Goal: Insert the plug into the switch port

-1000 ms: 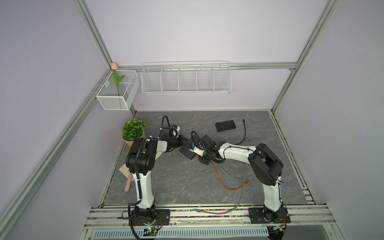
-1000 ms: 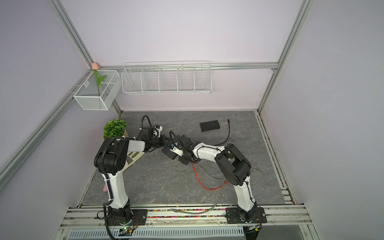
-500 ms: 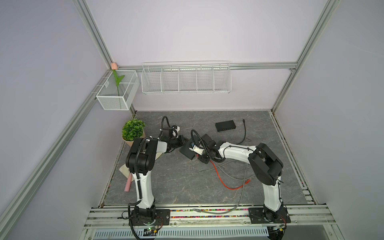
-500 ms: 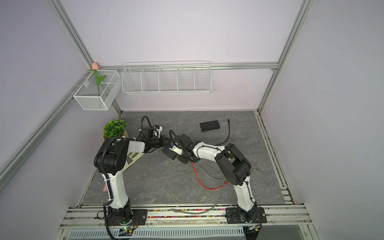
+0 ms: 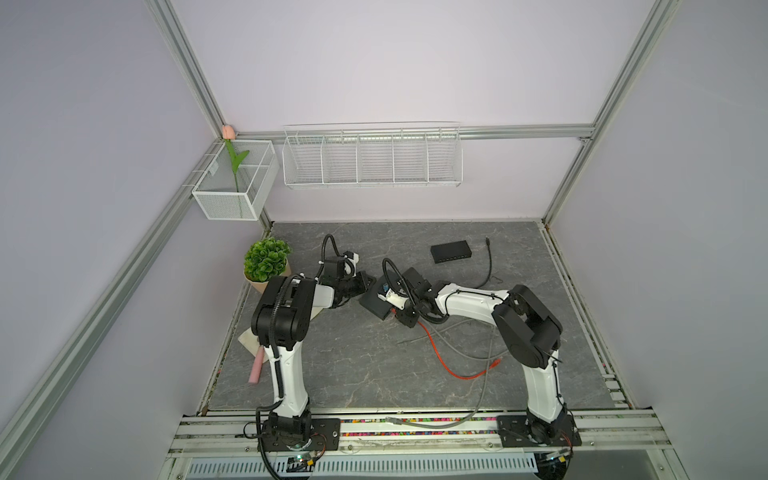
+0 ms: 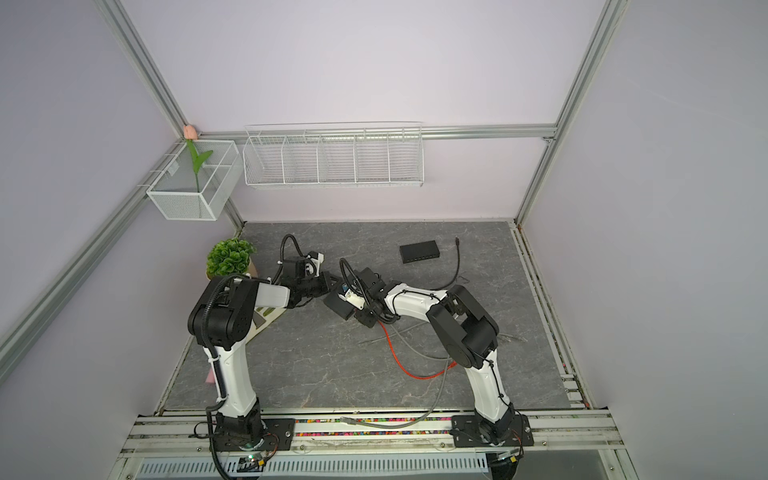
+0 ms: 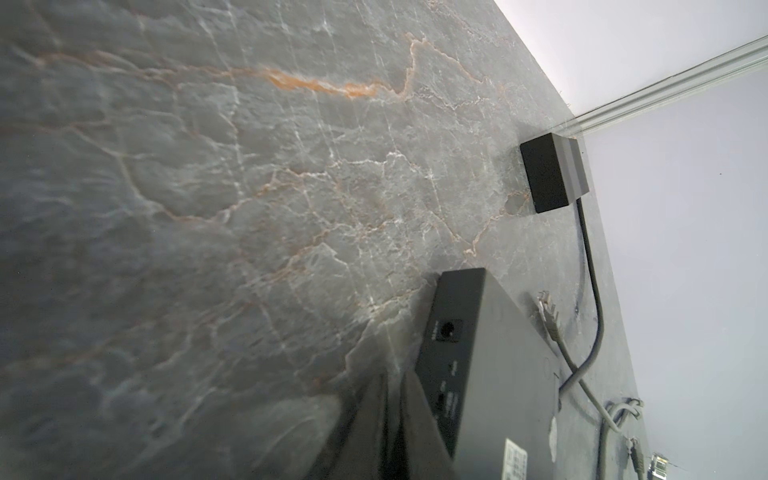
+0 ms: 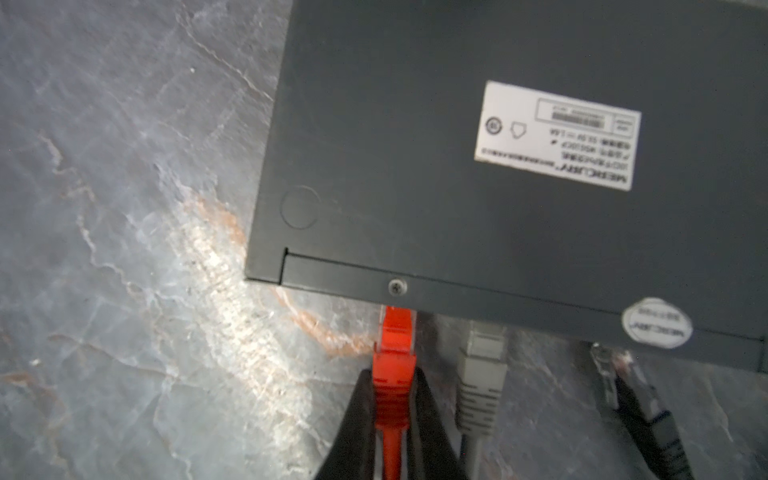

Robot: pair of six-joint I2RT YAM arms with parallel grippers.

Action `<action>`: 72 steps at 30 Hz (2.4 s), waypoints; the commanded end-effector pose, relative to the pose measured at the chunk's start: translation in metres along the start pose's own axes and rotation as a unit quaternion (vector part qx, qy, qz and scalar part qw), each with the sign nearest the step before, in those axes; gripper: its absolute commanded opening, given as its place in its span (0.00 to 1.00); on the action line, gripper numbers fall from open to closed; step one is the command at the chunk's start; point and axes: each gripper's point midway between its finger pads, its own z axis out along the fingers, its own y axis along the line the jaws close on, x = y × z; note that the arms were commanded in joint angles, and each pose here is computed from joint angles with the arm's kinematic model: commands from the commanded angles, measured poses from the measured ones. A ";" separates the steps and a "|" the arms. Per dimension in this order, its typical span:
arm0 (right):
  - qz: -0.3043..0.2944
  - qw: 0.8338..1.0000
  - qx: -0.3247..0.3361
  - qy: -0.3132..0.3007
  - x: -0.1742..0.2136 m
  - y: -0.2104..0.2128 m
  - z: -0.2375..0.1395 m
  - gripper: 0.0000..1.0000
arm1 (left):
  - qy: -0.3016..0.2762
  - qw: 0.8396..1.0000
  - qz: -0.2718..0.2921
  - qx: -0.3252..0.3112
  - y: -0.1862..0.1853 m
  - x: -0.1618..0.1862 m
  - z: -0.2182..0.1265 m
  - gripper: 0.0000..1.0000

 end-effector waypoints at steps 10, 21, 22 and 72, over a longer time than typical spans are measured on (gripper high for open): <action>-0.014 0.997 0.009 -0.074 -0.043 -0.008 0.012 0.07 | 0.086 0.996 -0.015 -0.006 0.008 0.064 0.013 0.11; -0.014 0.996 0.005 -0.083 -0.054 -0.010 0.011 0.07 | 0.102 0.995 -0.006 0.000 0.004 0.087 0.019 0.11; -0.013 0.996 0.008 -0.082 -0.054 -0.011 0.010 0.07 | 0.103 0.995 -0.008 0.001 0.004 0.088 0.019 0.11; 0.065 0.992 0.033 -0.101 -0.089 -0.004 -0.002 0.51 | 0.036 0.994 -0.074 0.073 0.004 0.066 0.004 0.10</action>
